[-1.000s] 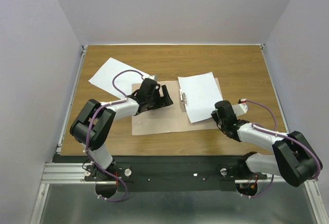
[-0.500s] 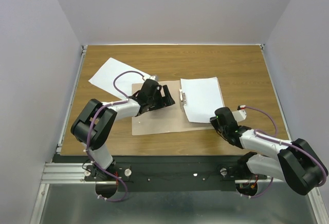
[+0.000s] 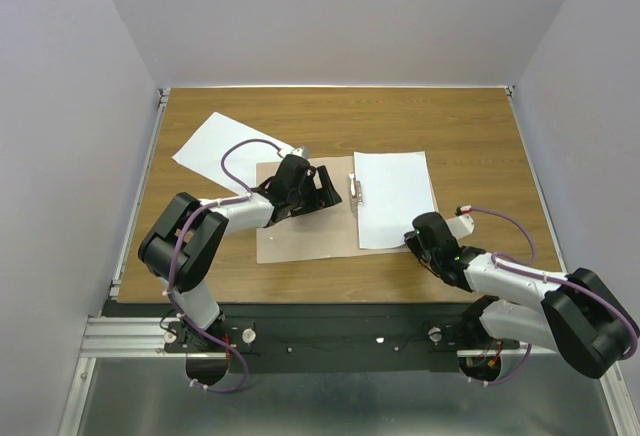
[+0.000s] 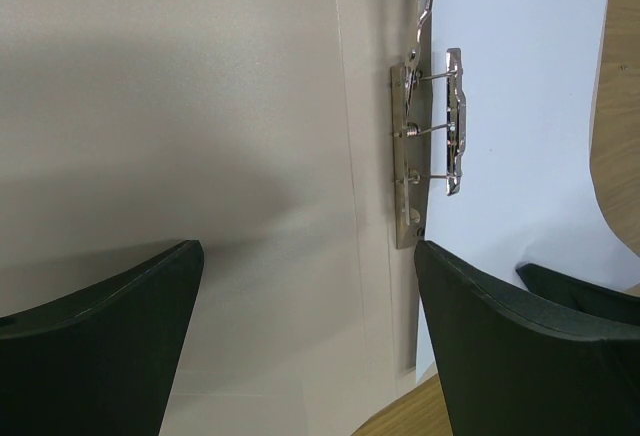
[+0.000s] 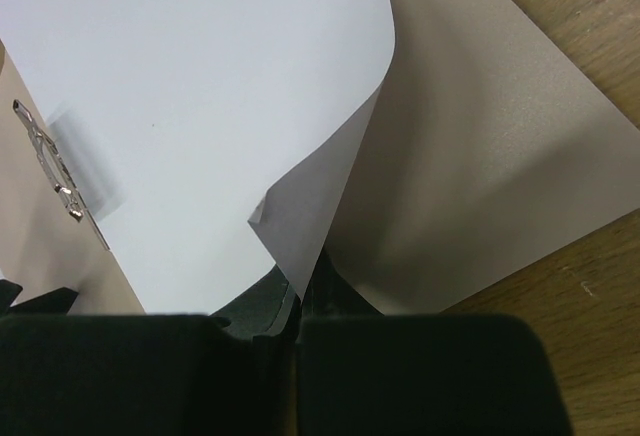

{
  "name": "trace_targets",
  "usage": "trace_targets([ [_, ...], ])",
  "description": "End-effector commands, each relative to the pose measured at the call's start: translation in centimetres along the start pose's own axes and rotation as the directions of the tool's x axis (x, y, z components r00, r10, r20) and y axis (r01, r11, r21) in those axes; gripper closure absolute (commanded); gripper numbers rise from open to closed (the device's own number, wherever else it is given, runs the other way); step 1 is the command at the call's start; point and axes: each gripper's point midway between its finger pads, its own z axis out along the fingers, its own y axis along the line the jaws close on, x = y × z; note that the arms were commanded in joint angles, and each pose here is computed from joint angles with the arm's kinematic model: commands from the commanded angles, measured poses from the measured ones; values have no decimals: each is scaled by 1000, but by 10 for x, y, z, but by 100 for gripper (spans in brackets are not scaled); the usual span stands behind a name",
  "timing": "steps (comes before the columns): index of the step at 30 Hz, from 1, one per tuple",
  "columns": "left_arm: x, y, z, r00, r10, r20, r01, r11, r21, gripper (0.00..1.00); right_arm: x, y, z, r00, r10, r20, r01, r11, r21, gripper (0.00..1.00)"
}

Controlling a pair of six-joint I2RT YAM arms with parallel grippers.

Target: Put the files into the folder

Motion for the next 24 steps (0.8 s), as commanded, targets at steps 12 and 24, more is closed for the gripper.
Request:
trace_targets([
  [12, 26, 35, 0, 997, 15, -74, -25, 990, -141, 3, -11, -21, -10, 995, -87, 44, 84, 994, 68, 96],
  [24, 24, 34, -3, 998, 14, -62, -22, 990, -142, 3, -8, -14, -10, 992, -127, 19, 126, 990, 56, 96],
])
